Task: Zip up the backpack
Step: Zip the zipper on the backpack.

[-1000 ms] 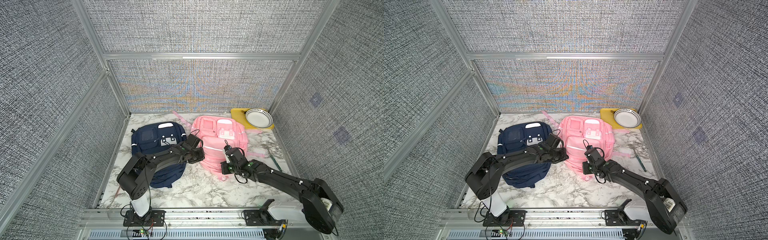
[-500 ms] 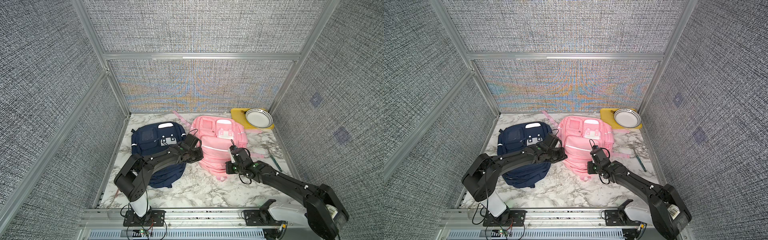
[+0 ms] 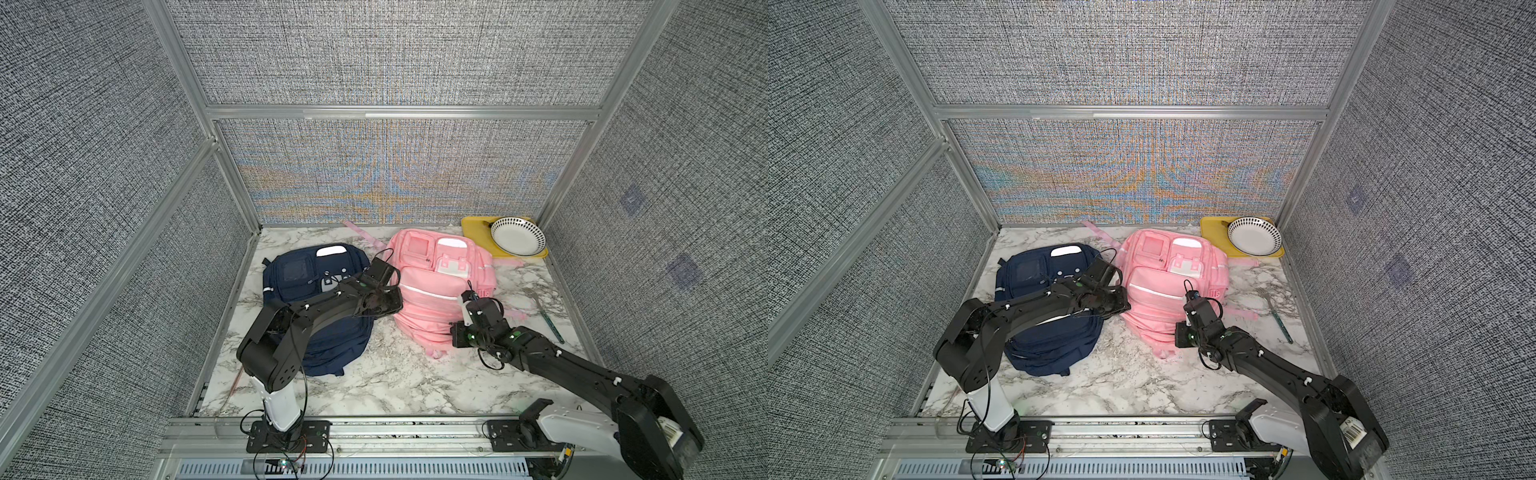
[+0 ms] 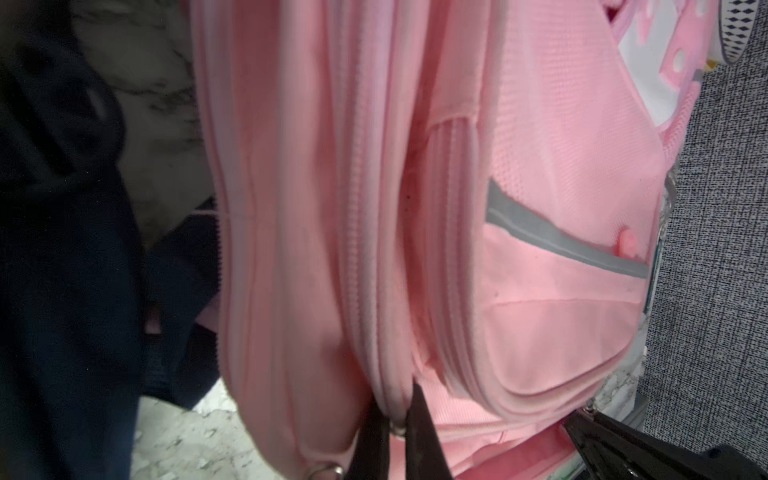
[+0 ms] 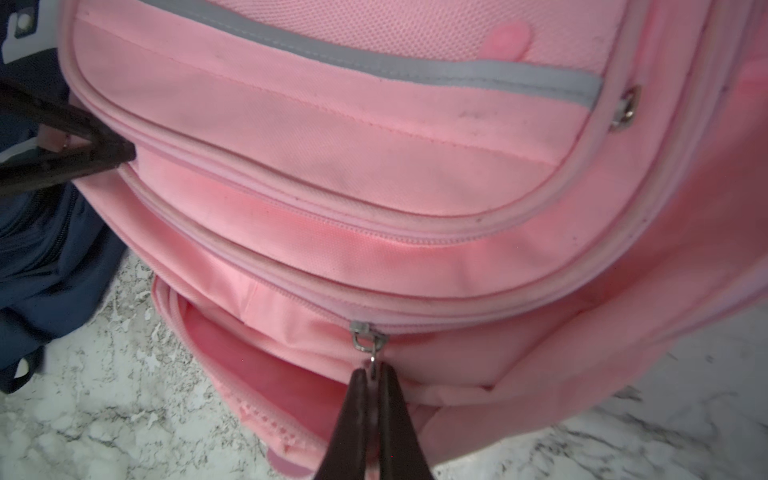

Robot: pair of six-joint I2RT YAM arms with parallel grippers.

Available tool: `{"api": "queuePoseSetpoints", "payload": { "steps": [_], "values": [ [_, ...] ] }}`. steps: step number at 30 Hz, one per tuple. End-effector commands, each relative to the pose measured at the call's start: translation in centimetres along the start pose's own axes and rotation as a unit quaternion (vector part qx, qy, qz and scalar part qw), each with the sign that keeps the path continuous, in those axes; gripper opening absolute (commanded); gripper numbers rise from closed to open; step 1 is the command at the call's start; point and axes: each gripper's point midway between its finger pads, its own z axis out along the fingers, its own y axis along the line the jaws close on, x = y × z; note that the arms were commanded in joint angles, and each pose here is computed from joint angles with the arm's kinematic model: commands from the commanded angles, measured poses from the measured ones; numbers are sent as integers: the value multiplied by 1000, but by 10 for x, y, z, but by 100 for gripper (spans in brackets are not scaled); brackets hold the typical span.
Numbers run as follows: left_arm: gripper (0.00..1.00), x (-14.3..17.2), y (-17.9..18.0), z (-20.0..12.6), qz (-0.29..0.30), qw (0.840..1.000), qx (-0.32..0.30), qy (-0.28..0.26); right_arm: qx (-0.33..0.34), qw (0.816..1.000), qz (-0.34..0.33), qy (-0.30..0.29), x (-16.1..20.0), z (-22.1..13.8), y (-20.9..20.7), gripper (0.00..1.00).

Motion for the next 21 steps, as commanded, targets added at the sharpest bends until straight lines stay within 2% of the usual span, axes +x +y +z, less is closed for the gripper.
{"api": "queuePoseSetpoints", "payload": {
  "steps": [1, 6, 12, 21],
  "values": [
    [0, -27, 27, -6, 13, 996, -68, -55, 20, 1000, 1, 14, 6, 3, -3, 0],
    [0, -27, 22, -11, 14, 997, -62, -53, -1, 1000, -3, 14, 3, 14, 14, 0],
    [19, -10, 18, -22, -4, 998, -33, -51, -10, 1000, -5, 4, -2, 18, 26, 0],
    [26, 21, -10, -36, 5, 999, -3, -40, -18, 1000, -22, -7, -9, 17, 40, 0]
  ]
}}
